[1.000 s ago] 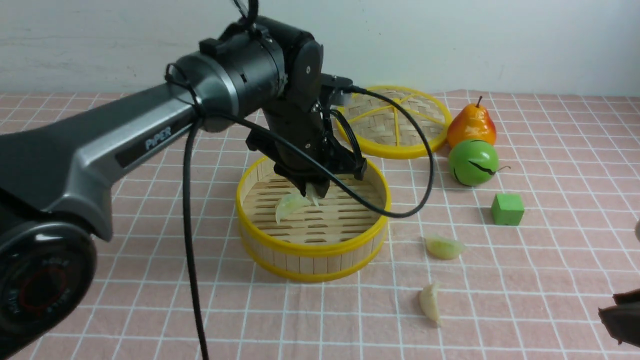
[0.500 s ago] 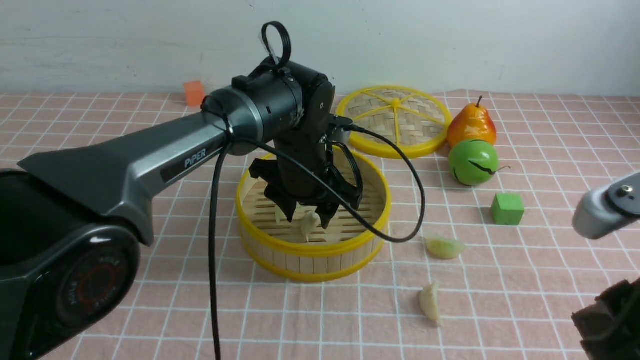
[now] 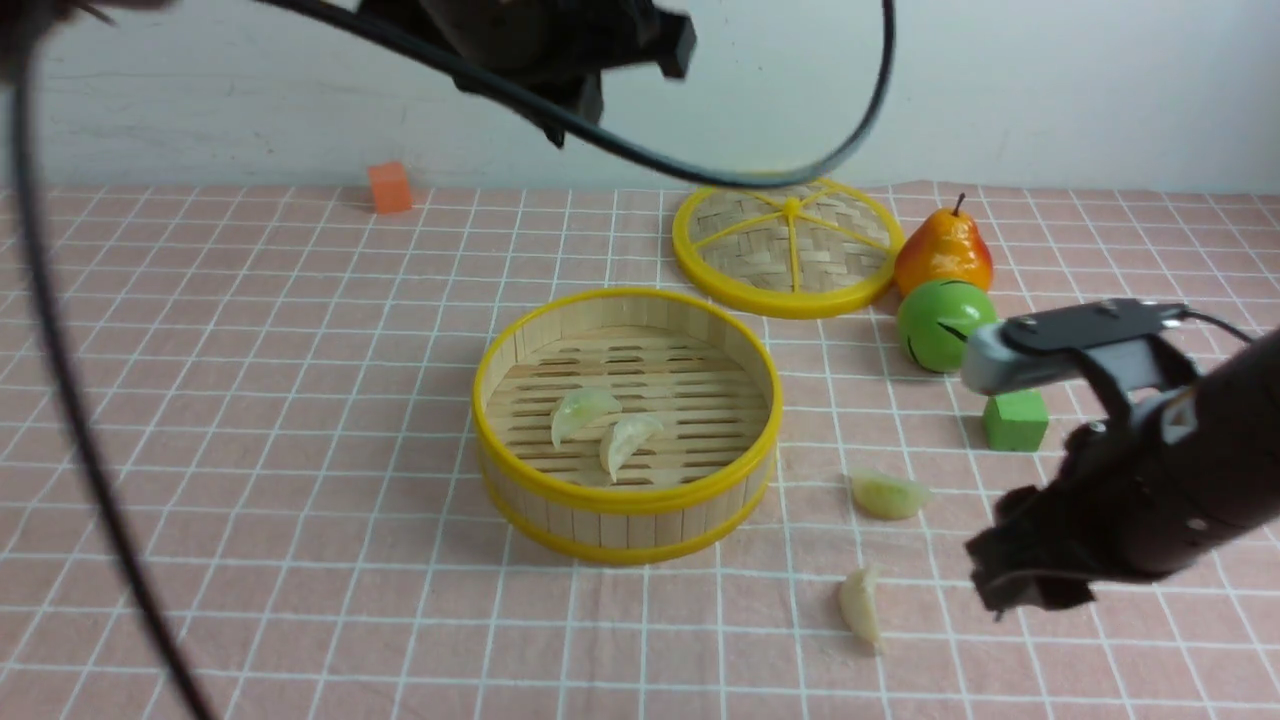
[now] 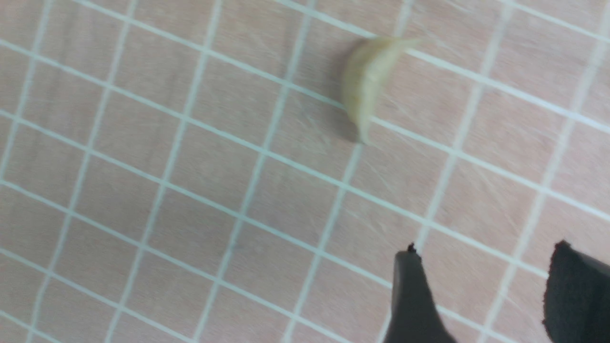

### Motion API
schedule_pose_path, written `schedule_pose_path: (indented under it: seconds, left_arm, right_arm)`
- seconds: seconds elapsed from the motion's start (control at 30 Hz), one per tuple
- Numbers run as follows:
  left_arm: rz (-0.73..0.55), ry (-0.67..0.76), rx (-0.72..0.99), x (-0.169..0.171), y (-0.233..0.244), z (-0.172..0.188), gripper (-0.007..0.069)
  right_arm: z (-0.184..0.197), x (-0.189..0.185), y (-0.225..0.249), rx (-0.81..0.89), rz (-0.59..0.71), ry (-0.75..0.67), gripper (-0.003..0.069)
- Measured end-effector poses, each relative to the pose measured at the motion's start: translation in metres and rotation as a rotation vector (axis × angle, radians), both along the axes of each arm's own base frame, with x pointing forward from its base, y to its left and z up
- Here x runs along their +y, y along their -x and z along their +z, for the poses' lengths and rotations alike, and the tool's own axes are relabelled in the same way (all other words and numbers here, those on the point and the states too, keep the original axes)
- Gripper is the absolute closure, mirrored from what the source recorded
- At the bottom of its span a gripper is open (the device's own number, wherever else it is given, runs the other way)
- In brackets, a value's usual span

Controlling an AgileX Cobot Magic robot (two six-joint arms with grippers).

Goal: Put the dumplings into the steamer on the table with the pink tablecloth.
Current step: 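Reach for and grasp a dumpling lying on the table beside the steamer, then place the dumpling in the bamboo steamer basket with the right gripper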

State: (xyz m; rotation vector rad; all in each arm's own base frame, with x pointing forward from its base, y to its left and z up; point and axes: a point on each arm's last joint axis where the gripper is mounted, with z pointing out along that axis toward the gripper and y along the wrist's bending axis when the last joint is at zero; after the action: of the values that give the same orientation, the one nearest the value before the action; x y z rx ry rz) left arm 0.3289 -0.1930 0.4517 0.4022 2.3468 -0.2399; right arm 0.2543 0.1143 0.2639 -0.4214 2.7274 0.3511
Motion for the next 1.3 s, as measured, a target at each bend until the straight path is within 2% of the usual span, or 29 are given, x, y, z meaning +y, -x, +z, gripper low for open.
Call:
schedule_pose_path:
  seconds: [0.07,0.2,0.33,0.43,0.67,0.77,0.87,0.93,1.03,1.13,1.2,1.3]
  left_arm:
    - [0.003,0.014,-0.018,0.013,0.021,0.014,0.0639]
    - [0.008,0.004,0.008,0.038,0.062,0.016,0.0639]
    - [0.011,-0.023,0.057,0.058,0.094,0.001,0.0639]
    - [0.020,-0.053,0.117,0.081,0.131,-0.025,0.0639]
    - [0.038,-0.050,0.137,0.112,0.182,-0.069,0.0639]
    - [0.040,-0.053,0.126,0.124,0.199,-0.085,0.0639]
    - [0.043,-0.054,0.104,0.134,0.213,-0.094,0.0639]
    - [0.048,-0.048,0.077,0.141,0.223,-0.096,0.0639]
    - [0.056,-0.032,0.045,0.147,0.231,-0.093,0.0639]
    - [0.060,-0.010,0.010,0.152,0.239,-0.089,0.0639]
    - [0.062,0.002,-0.010,0.155,0.244,-0.087,0.0639]
    - [0.063,0.004,-0.014,0.156,0.245,-0.086,0.0639]
  right_arm:
    - [-0.005,0.016,-0.013,0.007,0.048,-0.009,0.0237]
    - [-0.022,0.040,-0.037,0.031,0.099,0.031,0.0209]
    - [-0.041,0.047,-0.052,0.059,0.078,0.091,0.0207]
    - [-0.063,0.047,-0.063,0.080,0.025,0.133,0.0204]
    - [-0.095,0.053,-0.071,0.141,-0.013,0.129,0.0206]
    - [-0.101,0.055,-0.073,0.152,-0.017,0.128,0.0236]
    - [-0.100,0.056,-0.074,0.149,-0.022,0.117,0.0368]
    - [-0.095,0.057,-0.076,0.163,-0.018,0.119,0.0491]
    - [-0.083,0.062,-0.079,0.168,0.015,0.125,0.0484]
    - [-0.053,0.075,-0.087,0.143,0.093,0.125,0.0479]
    - [-0.019,0.092,-0.096,0.057,0.149,0.096,0.0479]
    - [0.013,0.111,-0.111,-0.050,0.176,0.042,0.0479]
